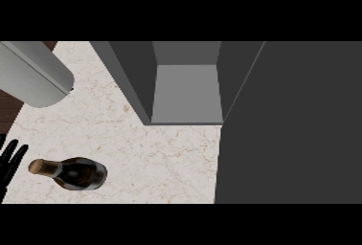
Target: Pick up the wine, place it into the cabinet and close the cabinet
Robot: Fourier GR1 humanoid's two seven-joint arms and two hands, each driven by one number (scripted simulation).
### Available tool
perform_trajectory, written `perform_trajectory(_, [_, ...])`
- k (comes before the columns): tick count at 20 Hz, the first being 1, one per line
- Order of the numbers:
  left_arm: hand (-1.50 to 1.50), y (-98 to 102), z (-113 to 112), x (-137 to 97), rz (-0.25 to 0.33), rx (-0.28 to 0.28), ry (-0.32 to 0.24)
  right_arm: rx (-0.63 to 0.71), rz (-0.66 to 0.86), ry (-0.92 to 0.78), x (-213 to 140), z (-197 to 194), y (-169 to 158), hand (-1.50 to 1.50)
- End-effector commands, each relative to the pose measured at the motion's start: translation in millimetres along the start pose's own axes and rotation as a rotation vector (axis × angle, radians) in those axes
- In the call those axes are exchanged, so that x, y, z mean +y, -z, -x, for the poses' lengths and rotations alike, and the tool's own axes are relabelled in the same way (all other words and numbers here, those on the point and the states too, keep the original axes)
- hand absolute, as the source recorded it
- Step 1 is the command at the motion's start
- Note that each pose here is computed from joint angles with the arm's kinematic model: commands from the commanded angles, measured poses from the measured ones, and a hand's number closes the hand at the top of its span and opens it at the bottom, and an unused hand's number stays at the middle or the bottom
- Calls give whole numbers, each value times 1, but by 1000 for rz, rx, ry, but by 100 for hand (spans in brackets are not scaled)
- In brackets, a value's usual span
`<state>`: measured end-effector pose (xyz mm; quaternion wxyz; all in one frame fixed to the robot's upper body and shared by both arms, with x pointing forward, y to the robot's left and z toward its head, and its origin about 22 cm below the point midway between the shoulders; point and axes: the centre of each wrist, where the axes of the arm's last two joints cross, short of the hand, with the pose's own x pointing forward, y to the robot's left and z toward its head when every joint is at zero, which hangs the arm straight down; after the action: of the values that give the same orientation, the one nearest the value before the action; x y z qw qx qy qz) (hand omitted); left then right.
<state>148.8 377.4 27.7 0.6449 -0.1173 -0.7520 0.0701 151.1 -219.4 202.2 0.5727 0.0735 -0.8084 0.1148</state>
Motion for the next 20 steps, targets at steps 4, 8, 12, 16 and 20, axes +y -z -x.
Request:
perform_trajectory(4, [-150,19,25,11,-12,18,-5,-49,-35,39,6,-27,-29,-150])
perform_trajectory(8, [-150,-21,44,20,11,44,1,-56,-8,41,7,-24,-30,-150])
perform_trajectory(12, [-150,14,61,12,53,43,12,-44,-38,13,-6,-24,-17,-150])
perform_trajectory(16, [-150,-4,86,14,53,45,-37,-66,-21,29,-7,-4,-16,-150])
perform_trajectory(20, [-150,3,84,22,45,43,-33,-63,-35,47,6,-28,-15,-150])
